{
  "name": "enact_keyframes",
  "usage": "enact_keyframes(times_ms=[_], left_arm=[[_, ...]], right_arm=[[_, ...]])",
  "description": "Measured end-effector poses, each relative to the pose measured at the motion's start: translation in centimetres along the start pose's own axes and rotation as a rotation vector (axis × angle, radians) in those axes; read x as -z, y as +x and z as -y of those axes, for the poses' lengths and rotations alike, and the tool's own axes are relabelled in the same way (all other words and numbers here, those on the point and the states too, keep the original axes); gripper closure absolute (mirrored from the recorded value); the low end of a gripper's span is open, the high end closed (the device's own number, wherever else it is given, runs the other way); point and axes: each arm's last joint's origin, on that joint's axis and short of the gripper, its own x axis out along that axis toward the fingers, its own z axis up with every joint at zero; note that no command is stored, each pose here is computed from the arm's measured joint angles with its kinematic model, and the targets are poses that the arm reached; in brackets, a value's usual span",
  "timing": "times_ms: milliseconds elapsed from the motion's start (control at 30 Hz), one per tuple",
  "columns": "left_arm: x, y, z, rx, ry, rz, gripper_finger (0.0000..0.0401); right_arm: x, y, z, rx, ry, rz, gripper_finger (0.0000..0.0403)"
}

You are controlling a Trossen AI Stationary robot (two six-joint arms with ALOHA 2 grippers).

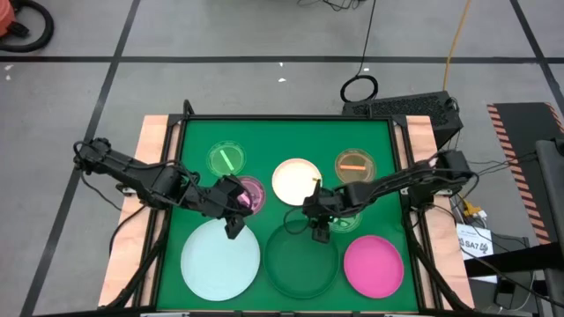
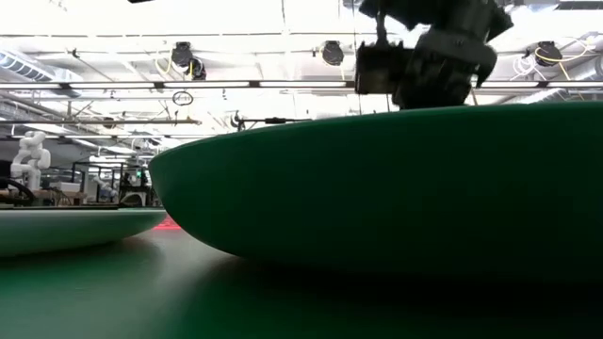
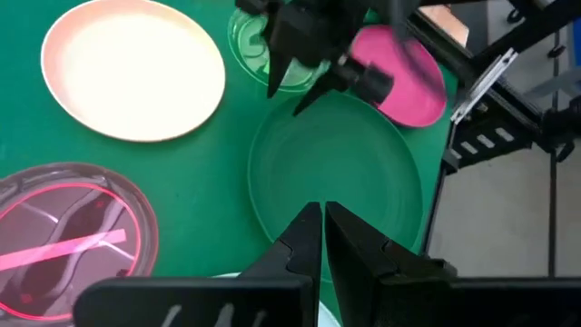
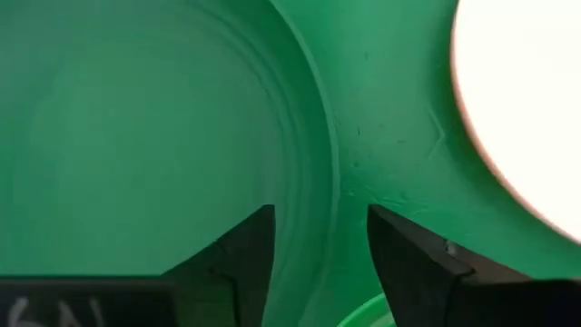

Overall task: Stack plastic plates
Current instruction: Stack the large green plate on top of the large white plate

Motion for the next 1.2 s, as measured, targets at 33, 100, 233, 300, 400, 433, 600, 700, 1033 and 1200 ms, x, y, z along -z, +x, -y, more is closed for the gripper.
enact_keyframes(times_ms=[33, 100, 233, 300, 400, 433, 600, 700, 1033, 1200], left_arm=[[0.0, 0.0, 0.0, 0.000, -0.006, 0.000, 0.0378], [0.1, 0.0, 0.1, 0.003, -0.009, -0.004, 0.0378], [0.4, -0.1, 0.3, 0.009, -0.009, -0.009, 0.0378], [0.5, -0.1, 0.4, 0.012, -0.012, -0.012, 0.0378], [0.5, -0.1, 0.4, 0.012, -0.020, -0.012, 0.0378], [0.5, -0.1, 0.4, 0.012, -0.021, -0.012, 0.0378], [0.4, -0.1, 0.3, -0.008, -0.047, 0.008, 0.0378], [0.4, -0.1, 0.1, -0.034, -0.091, 0.023, 0.0377], [0.5, -0.1, 0.1, -0.042, -0.147, 0.023, 0.0331], [0.5, -0.1, 0.1, -0.028, -0.223, -0.001, 0.0256]], right_arm=[[0.0, 0.4, 0.0, 0.003, 0.007, -0.006, 0.0238], [0.1, 1.1, 0.1, 0.009, 0.023, -0.017, 0.0246], [0.4, 2.4, 0.3, 0.023, 0.038, -0.049, 0.0270], [0.4, 2.8, 0.3, 0.021, 0.052, -0.052, 0.0290], [0.4, 2.9, 0.3, 0.023, 0.070, -0.054, 0.0329], [0.4, 2.9, 0.3, 0.021, 0.073, -0.052, 0.0344], [0.1, 2.3, 0.2, -0.004, 0.076, -0.033, 0.0393], [-0.1, 1.8, 0.0, -0.008, 0.085, -0.010, 0.0388], [-0.7, -1.3, -0.3, -0.033, 0.195, 0.077, 0.0398], [-1.2, -3.4, -0.6, -0.046, 0.238, 0.094, 0.0398]])
